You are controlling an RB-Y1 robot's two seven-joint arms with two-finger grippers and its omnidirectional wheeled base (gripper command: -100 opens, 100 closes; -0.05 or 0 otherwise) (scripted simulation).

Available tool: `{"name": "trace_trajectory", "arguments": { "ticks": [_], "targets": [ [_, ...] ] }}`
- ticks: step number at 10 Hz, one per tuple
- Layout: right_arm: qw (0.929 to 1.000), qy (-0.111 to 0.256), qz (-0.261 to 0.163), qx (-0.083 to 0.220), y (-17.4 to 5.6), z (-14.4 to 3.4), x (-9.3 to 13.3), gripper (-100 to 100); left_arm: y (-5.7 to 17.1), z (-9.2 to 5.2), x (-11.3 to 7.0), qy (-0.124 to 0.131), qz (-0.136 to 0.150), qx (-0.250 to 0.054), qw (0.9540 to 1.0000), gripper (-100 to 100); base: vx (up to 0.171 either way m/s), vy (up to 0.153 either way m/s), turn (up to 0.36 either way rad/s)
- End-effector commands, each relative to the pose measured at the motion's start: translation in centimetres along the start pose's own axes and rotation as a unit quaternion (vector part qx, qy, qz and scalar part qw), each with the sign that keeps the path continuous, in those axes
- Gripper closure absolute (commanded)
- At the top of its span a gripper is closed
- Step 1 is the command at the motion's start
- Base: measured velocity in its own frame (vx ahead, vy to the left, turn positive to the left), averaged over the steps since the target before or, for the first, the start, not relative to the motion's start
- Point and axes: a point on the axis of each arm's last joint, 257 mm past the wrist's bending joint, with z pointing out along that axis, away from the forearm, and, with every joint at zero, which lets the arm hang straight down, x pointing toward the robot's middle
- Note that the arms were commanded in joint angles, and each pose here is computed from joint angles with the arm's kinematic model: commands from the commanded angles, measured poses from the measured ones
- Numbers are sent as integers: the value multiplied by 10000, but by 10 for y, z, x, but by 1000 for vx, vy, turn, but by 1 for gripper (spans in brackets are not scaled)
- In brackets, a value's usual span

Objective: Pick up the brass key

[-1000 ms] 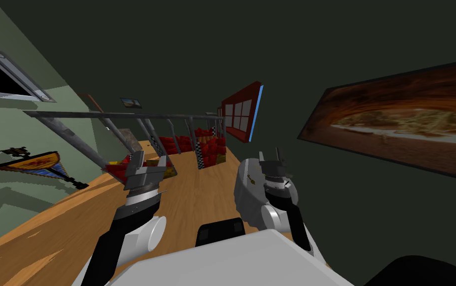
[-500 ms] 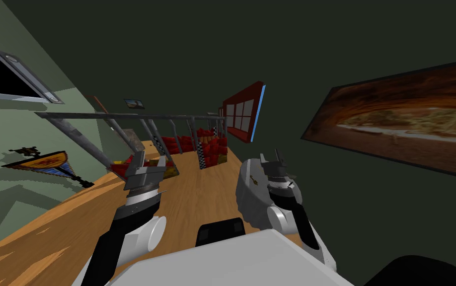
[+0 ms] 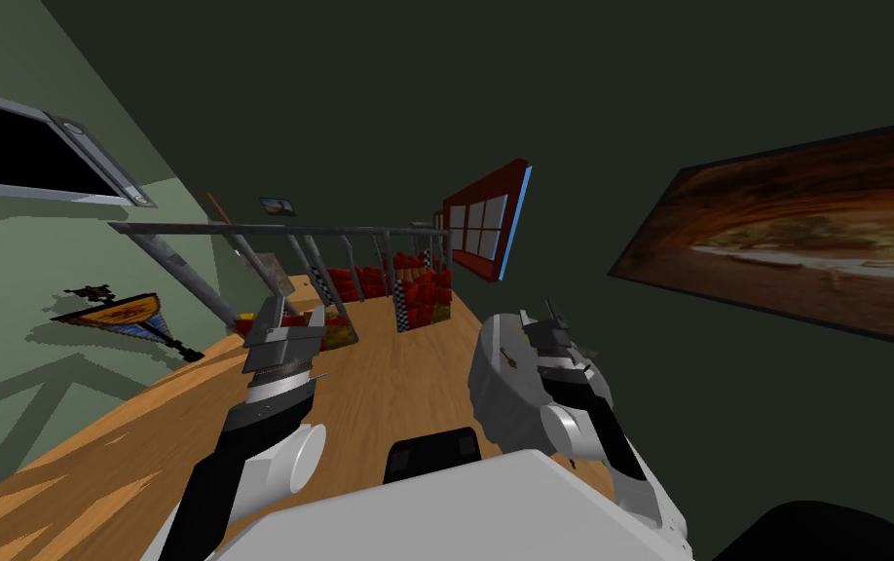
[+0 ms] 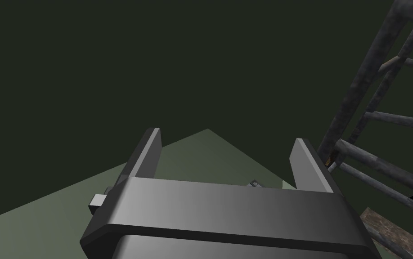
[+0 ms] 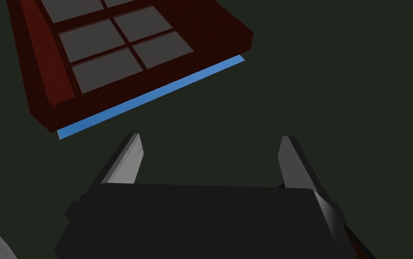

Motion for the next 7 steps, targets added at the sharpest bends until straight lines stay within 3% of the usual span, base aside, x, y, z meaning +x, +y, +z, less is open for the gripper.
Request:
{"name": "trace_trajectory", "arguments": {
  "ticks": [1, 3, 4, 5, 6, 7],
  "targets": [
    [9999, -102, 36, 114, -4, 0, -9, -100, 0, 0, 0, 0, 0, 0, 10000, 0, 33, 54, 15],
    [9977, -429, 17, 519, -24, -7, -46, -100, 0, 0, 0, 0, 0, 0, 10000, 0, 42, 57, 75],
    [9977, -443, 62, 516, -24, -7, -46, -100, 0, 0, 0, 0, 0, 0, 10000, 0, 43, 48, 33],
    [9952, -640, 92, 739, -35, -14, -67, -100, 0, 0, 0, 0, 1, 0, 10000, 0, 53, 37, 80],
    [9952, -640, 92, 739, -35, -14, -67, -100, 0, 0, 0, 0, 0, 0, 10000, 0, 40, 28, 37],
    [9914, -855, 135, 977, -47, -22, -88, -100, 0, 0, 0, 0, 1, 0, 10000, 0, 57, 44, 86]
  ]
}}
